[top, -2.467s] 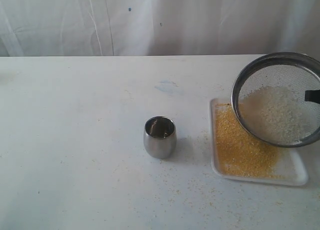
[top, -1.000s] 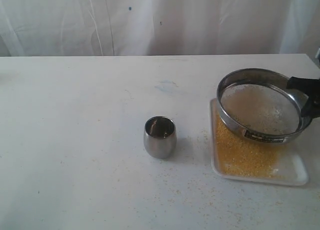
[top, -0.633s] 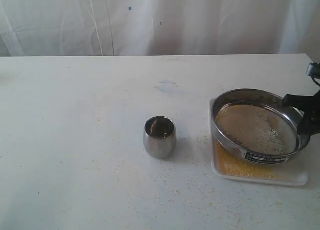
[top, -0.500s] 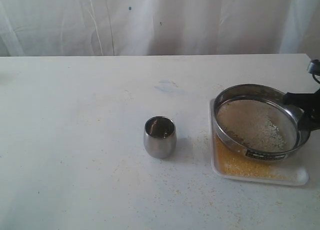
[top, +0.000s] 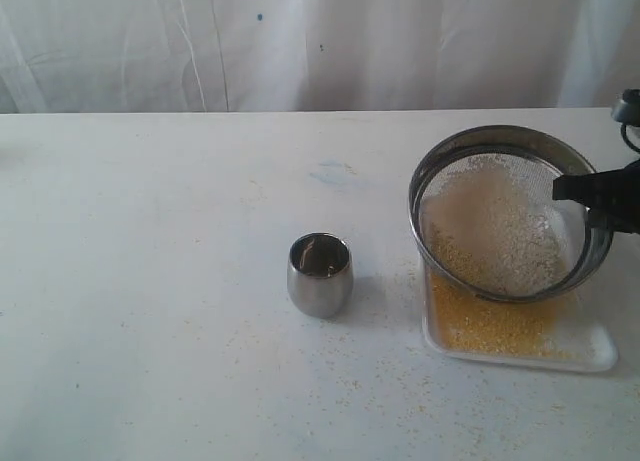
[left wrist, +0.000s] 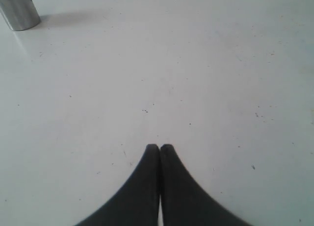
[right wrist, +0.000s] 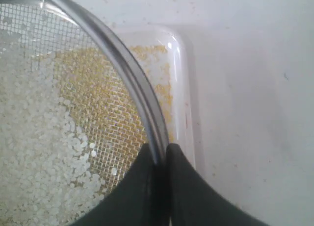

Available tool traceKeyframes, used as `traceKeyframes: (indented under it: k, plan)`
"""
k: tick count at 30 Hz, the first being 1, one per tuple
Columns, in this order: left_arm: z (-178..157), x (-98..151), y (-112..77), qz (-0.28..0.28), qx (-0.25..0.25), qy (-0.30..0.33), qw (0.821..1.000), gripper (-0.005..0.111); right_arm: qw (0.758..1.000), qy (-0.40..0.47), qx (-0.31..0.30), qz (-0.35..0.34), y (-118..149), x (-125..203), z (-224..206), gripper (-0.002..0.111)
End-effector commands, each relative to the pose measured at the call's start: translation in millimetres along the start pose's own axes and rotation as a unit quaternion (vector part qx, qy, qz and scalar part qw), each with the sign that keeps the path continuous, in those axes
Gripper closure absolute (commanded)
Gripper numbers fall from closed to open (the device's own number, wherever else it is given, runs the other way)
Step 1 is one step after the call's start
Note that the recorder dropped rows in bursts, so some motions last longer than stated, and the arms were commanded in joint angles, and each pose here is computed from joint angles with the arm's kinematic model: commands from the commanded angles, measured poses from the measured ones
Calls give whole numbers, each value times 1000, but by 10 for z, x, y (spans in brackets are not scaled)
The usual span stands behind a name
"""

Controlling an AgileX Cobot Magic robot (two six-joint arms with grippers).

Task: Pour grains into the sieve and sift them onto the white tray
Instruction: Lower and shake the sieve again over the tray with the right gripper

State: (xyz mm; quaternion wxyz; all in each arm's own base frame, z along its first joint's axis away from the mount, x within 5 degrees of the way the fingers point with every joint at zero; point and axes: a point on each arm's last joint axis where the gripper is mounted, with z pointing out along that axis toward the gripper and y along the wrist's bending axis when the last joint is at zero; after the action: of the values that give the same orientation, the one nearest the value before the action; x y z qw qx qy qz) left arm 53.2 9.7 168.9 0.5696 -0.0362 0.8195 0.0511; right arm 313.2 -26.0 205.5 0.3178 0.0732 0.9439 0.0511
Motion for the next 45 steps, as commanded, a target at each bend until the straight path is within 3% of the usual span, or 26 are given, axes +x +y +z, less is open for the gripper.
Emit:
traceKeyframes:
  k: [1, 9, 17, 23, 25, 29, 32, 35, 39, 41, 45]
  plan:
    - [1, 11, -1, 1, 1, 0, 1000, 107, 999, -54, -1, 4, 41, -64, -212, 108]
    - [1, 11, -1, 1, 1, 0, 1000, 107, 997, -74, 4, -11, 40, -75, -285, 108]
    - [1, 11, -1, 1, 1, 0, 1000, 107, 998, -67, 21, -8, -27, -45, 0, 108]
    - [1, 11, -1, 1, 1, 0, 1000, 107, 992, -121, 39, -4, -77, -190, -13, 108]
    - [1, 11, -1, 1, 1, 0, 1000, 107, 996, -86, 21, 1, -69, -250, -54, 108]
    - [1, 11, -1, 1, 1, 0, 1000, 107, 996, 85, -37, -9, 9, -128, -125, 108]
    - [1, 11, -1, 1, 1, 0, 1000, 107, 998, 50, -25, -14, -6, -255, -139, 108]
    - [1, 11, -1, 1, 1, 0, 1000, 107, 998, 20, -12, 50, -139, -492, -100, 108]
    - [1, 11, -1, 1, 1, 0, 1000, 107, 983, 168, -36, 56, -169, -376, 2, 108]
    - [1, 11, -1, 1, 1, 0, 1000, 107, 981, 189, -29, 45, -192, -312, 31, 108]
    - [1, 11, -1, 1, 1, 0, 1000, 107, 994, 96, -6, 46, -243, -466, 94, 108]
